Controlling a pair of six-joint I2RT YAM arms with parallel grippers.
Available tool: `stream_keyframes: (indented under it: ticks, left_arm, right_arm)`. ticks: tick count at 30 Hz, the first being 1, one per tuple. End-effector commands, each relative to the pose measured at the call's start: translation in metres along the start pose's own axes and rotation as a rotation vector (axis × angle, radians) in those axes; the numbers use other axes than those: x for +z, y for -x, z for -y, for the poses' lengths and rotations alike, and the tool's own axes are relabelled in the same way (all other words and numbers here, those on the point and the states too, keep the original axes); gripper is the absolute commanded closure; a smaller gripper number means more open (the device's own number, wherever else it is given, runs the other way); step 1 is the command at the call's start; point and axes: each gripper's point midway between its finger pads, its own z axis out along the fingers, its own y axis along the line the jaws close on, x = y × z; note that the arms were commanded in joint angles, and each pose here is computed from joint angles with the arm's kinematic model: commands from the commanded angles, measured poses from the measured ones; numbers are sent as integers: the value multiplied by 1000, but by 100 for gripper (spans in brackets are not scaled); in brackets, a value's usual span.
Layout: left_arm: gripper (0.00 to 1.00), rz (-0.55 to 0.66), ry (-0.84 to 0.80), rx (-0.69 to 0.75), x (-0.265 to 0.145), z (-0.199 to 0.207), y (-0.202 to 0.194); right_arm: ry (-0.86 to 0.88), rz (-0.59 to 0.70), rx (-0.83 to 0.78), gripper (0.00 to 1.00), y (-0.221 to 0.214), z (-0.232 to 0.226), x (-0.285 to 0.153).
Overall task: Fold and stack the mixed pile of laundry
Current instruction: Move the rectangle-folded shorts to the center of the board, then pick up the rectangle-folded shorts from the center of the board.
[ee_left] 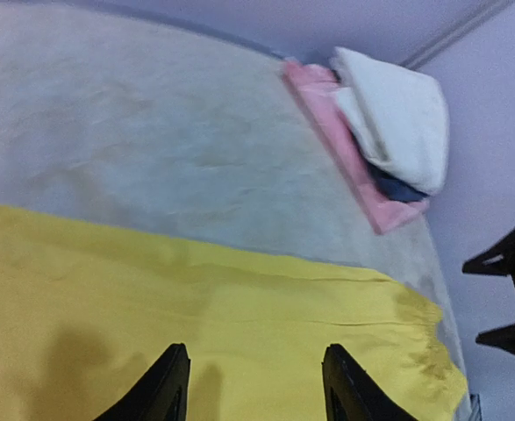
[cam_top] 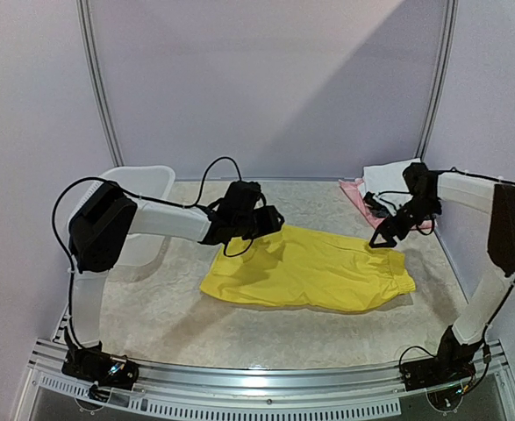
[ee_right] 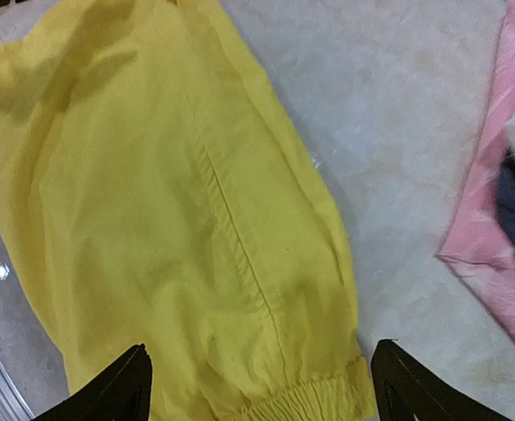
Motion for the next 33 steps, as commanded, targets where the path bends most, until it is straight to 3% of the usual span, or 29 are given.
stream_keyframes:
  ticks: [1, 2, 7, 12, 18, 28, 33]
  left_arm:
    - [47, -24, -261, 194, -29, 116, -9]
    - [47, -47, -317, 234, -30, 136, -23]
    - [49, -166, -556, 324, -25, 208, -83]
    - [57, -302, -675, 378, -12, 245, -140]
    - [62, -455, -658, 290, 30, 236, -200]
    - [62, -545, -481, 90, 89, 176, -240]
    - [62, -546, -477, 65, 95, 169, -240]
  right_arm:
    - [-65, 135, 166, 8, -1, 8, -70]
    - [-46, 139, 234, 2, -10, 12, -78]
    - [23, 189, 513, 1, -66, 48, -96]
    - [184, 145, 625, 1, -97, 40, -95]
    - [440, 38, 780, 1, -118, 29, -57]
    - [482, -94, 854, 4, -141, 27, -11]
    - [480, -149, 903, 4, -143, 24, 6]
